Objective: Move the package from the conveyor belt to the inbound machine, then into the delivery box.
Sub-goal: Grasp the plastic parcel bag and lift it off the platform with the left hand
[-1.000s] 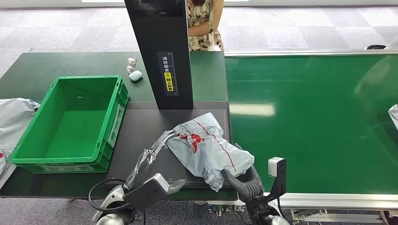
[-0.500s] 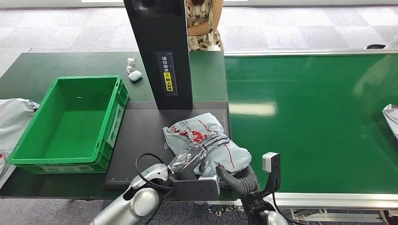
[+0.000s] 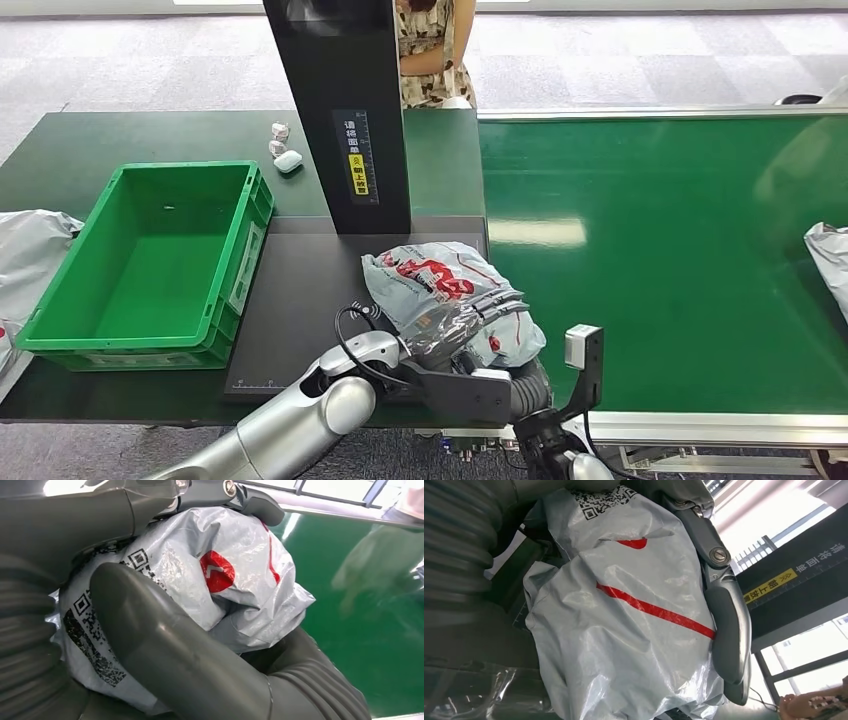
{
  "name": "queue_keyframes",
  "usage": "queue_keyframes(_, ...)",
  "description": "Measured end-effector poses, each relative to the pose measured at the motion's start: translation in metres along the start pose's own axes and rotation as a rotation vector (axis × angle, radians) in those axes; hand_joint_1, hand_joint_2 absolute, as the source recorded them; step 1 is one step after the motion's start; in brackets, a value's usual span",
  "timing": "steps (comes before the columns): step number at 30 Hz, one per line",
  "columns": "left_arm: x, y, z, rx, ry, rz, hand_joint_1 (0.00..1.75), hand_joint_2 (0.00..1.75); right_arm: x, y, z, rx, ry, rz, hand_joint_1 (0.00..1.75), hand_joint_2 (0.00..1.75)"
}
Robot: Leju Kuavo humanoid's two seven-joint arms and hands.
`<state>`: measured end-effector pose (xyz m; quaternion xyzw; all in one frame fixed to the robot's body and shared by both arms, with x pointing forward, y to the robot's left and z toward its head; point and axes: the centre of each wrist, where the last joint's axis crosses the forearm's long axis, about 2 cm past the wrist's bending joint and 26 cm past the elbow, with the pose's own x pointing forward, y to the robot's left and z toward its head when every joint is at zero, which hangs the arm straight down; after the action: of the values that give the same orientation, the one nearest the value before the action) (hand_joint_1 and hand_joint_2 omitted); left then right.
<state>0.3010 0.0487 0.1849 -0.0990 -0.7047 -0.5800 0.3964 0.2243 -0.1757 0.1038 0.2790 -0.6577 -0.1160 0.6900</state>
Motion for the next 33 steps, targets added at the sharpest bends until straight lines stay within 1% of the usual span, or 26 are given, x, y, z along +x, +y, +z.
queue_keyframes(2, 0.001, 0.002, -0.002, -0.005, -0.005, -0.007, 0.36, 1.75, 0.001, 0.0, 0.001, 0.0, -0.004, -0.001, 0.0, 1.75)
queue_keyframes(4, 0.002, 0.004, -0.003, -0.006, -0.01, -0.013, 1.23, 1.75, 0.002, 0.001, 0.003, 0.0, -0.008, 0.0, 0.0, 1.75)
queue_keyframes(6, 0.003, 0.005, -0.004, -0.002, -0.014, -0.017, 1.75, 1.75, 0.003, 0.001, 0.004, -0.001, -0.011, 0.002, 0.0, 1.75)
queue_keyframes(23, 0.009, 0.016, -0.006, 0.096, -0.016, -0.059, 1.75, 1.75, 0.004, 0.003, 0.01, 0.016, -0.01, -0.001, 0.0, 1.75)
queue_keyframes(29, 0.005, 0.029, 0.001, 0.233, 0.015, -0.118, 1.75, 1.75, 0.007, 0.005, 0.009, 0.024, -0.028, -0.003, 0.0, 1.75)
queue_keyframes(33, -0.003, 0.046, 0.01, 0.374, 0.052, -0.155, 1.75, 1.75, 0.009, 0.006, 0.009, 0.026, -0.037, -0.004, 0.0, 1.75)
